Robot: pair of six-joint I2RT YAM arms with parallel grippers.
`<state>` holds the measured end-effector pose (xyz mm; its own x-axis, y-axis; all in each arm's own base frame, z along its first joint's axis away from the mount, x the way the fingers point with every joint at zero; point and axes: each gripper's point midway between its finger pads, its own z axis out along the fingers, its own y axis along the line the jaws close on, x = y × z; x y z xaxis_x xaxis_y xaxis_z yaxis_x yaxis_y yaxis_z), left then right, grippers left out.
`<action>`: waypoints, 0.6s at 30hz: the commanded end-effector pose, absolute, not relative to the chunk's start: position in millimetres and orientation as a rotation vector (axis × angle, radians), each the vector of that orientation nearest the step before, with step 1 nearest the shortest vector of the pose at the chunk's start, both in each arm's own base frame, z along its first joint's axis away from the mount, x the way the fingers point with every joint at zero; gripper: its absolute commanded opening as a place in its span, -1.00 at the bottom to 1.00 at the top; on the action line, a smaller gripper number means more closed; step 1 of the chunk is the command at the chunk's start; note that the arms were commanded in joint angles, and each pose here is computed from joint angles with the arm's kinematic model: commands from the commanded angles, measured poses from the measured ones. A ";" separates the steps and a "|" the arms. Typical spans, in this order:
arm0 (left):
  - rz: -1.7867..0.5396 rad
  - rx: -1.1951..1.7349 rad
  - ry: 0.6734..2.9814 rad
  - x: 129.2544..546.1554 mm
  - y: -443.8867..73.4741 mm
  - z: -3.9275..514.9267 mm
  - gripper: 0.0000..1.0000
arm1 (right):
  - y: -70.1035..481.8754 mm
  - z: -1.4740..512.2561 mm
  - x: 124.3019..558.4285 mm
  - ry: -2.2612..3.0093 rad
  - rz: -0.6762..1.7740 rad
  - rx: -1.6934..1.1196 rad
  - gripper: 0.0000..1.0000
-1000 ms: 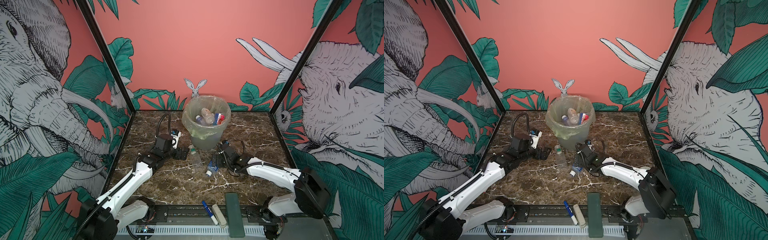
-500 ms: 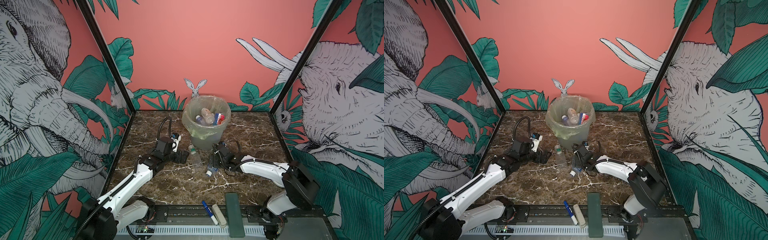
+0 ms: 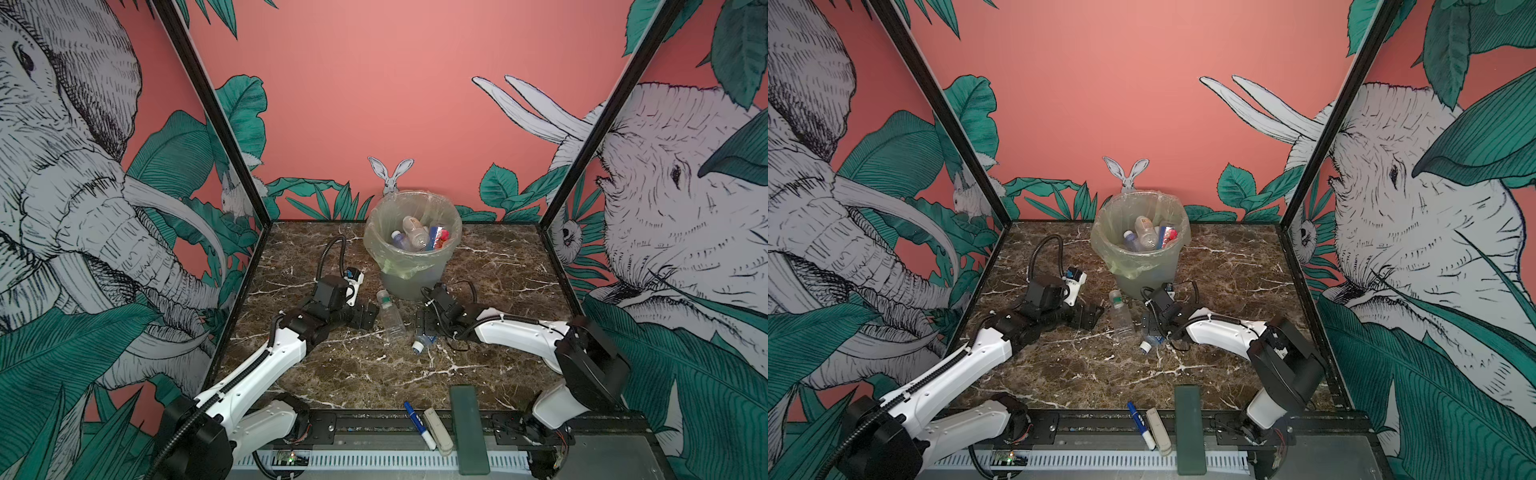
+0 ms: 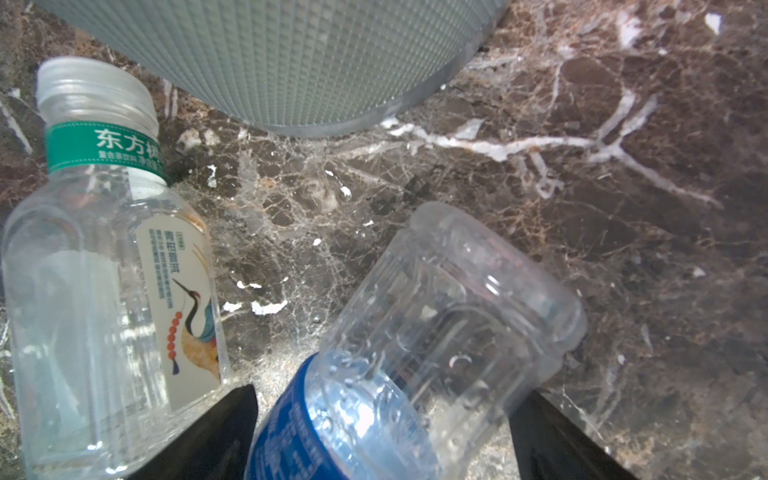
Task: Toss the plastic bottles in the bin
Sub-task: 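Lower the right gripper onto the blue-label water bottle and close it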
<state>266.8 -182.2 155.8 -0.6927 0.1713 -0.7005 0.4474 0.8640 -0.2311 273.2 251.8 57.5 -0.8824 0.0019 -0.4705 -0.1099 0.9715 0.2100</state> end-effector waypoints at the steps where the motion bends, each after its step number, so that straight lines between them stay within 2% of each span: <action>1: -0.511 0.444 2.341 259.3 -182.8 150.3 0.99 | 247.0 51.2 270.6 2.648 0.274 -0.084 0.90; 11: -0.495 0.476 2.364 250.0 -189.7 140.6 0.99 | 242.6 36.1 268.3 2.692 0.230 -0.107 0.81; 18: -0.484 0.472 2.375 248.8 -188.1 138.8 0.99 | 243.6 32.0 267.4 2.708 0.230 -0.128 0.55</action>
<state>252.9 -193.1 145.0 -0.7021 0.2059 -0.6817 0.4677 0.8552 -0.2233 267.9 246.0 36.0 -0.9035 -0.0463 -0.4260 -0.1227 0.9804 0.1538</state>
